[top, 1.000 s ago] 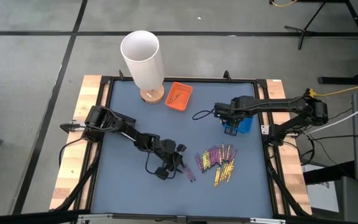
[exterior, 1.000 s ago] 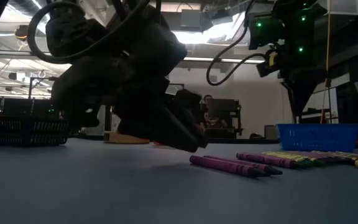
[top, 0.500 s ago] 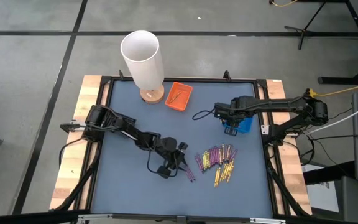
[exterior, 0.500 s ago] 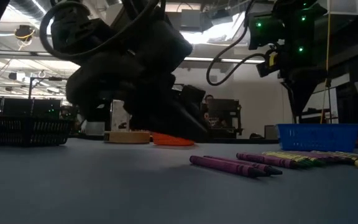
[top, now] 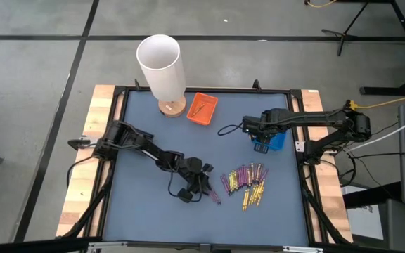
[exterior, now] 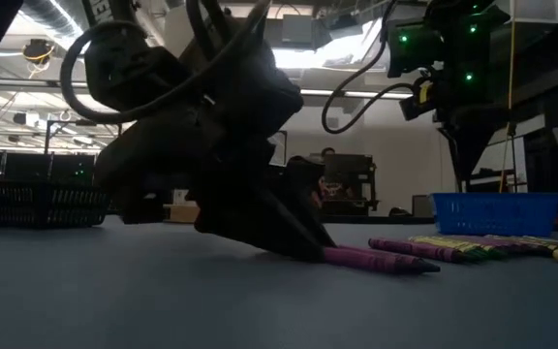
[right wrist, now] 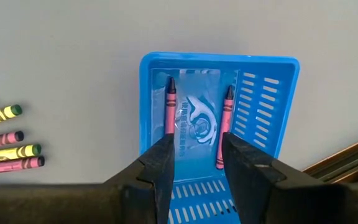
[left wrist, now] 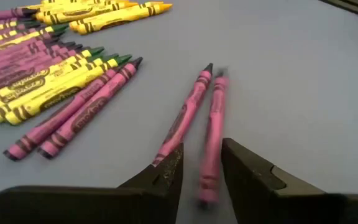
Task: Sort crayons
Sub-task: Put the violet crayon into the blue basket
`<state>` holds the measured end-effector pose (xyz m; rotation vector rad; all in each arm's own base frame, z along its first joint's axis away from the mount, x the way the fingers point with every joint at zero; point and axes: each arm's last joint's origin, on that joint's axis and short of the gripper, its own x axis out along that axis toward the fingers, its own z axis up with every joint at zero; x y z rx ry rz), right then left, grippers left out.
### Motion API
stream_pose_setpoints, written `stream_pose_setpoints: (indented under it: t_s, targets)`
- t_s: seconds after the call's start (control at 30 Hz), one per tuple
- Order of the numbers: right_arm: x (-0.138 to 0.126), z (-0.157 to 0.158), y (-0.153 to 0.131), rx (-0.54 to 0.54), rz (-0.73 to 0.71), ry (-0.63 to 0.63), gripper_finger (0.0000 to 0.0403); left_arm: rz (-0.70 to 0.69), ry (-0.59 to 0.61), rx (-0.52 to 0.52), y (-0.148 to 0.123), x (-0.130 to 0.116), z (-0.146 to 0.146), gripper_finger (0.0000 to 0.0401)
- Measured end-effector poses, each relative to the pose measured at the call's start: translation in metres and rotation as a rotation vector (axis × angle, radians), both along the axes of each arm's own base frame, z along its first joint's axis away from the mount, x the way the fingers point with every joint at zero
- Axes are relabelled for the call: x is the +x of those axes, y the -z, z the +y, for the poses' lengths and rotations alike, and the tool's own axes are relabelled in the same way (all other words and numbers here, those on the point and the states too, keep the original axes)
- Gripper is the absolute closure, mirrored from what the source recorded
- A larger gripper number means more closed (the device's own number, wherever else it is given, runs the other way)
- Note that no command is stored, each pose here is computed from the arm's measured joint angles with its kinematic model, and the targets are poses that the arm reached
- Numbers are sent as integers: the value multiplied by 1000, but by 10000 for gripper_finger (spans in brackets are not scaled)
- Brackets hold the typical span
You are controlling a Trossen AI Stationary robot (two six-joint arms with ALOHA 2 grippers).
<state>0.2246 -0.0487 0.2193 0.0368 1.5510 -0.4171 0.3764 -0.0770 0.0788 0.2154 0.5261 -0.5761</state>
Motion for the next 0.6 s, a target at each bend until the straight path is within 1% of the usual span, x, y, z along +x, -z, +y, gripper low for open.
stream_pose_setpoints:
  t_s: [0.3,0.43,0.6]
  targets:
    - [0,0,0,0,0,0,269,19,14,-14,6,-1,0,303]
    - [0,0,0,0,0,0,269,23,14,-14,6,-1,0,322]
    - [0,0,0,0,1,0,269,27,15,-14,7,-1,0,355]
